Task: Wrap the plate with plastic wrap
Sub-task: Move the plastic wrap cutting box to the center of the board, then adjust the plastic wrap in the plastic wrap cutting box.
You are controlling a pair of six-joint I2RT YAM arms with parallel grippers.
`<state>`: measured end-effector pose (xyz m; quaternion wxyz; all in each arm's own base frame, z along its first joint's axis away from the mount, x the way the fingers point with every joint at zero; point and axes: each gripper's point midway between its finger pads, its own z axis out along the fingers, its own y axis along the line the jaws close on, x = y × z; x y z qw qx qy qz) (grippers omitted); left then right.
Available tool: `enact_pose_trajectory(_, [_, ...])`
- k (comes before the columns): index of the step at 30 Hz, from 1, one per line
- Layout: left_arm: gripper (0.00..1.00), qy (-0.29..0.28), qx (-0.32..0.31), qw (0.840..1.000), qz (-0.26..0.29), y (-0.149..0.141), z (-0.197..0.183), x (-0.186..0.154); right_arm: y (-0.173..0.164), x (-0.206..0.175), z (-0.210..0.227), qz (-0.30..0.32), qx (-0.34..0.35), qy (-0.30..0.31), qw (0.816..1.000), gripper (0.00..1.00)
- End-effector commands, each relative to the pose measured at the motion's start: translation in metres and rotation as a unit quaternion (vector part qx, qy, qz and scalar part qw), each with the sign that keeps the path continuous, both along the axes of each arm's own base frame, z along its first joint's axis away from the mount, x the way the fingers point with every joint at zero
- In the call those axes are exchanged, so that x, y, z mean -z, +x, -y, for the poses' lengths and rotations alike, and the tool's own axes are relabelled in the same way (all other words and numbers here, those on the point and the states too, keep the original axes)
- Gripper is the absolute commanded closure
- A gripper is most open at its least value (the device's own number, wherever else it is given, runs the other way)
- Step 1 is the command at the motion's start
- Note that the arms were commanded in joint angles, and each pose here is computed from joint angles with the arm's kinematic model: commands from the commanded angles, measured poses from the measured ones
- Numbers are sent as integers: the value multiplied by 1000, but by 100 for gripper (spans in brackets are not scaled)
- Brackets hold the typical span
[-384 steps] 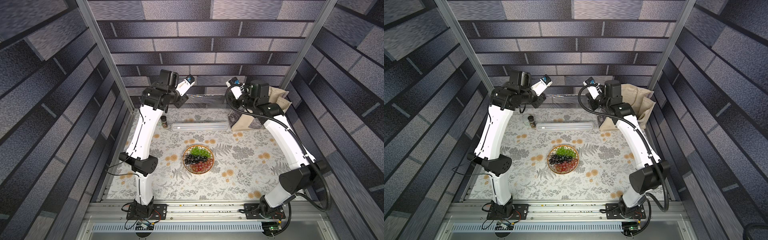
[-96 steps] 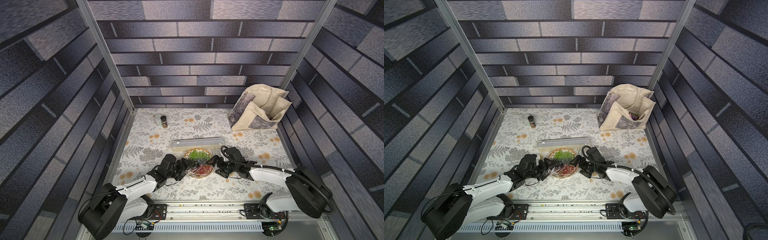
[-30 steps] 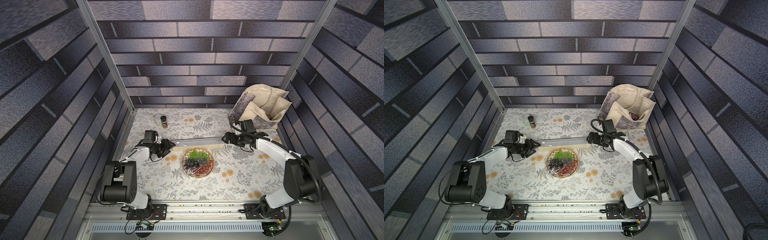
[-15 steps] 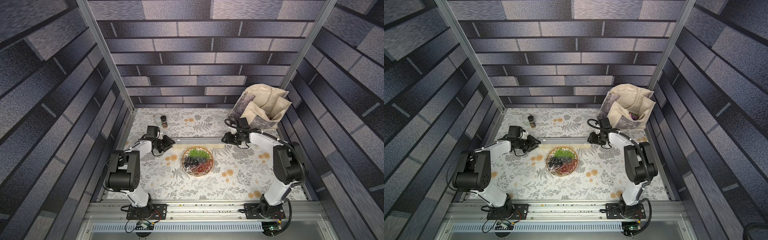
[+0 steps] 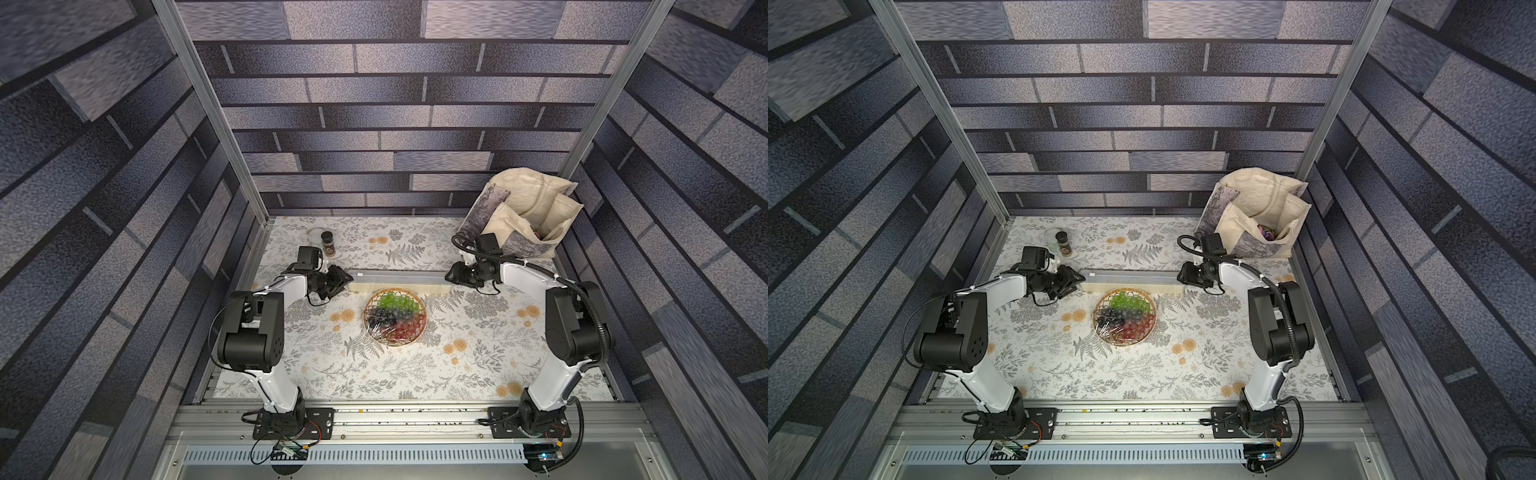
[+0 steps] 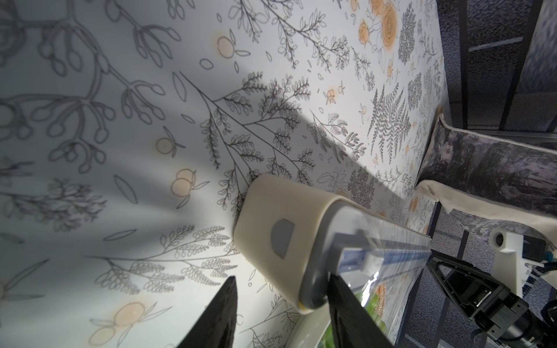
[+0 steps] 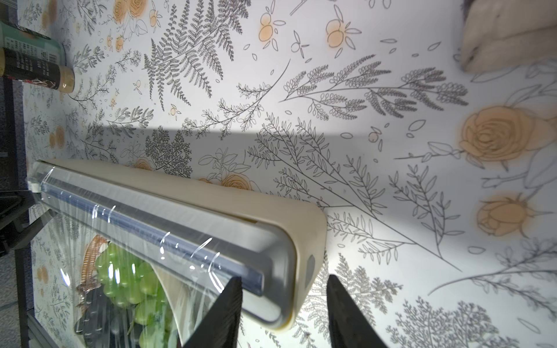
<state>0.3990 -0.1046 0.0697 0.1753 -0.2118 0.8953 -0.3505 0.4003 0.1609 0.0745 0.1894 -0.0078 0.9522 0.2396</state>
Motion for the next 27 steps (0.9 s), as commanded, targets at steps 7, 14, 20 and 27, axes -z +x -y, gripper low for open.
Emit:
enact_pose_trajectory(7, [35,-54,12,996,69,-18,7,-42,1,10,15,-7,11,-25,1000,50])
enact_pose_trajectory(14, [32,-89,37,994,49,-21,44,-24,3,10,14,-7,10,-22,1000,49])
enact_pose_trajectory(20, [34,-101,58,992,51,-13,62,-23,2,8,15,-7,8,-22,1000,48])
enact_pose_trajectory(27, [41,-92,76,988,100,-6,64,-51,0,12,15,-12,8,-20,1000,48])
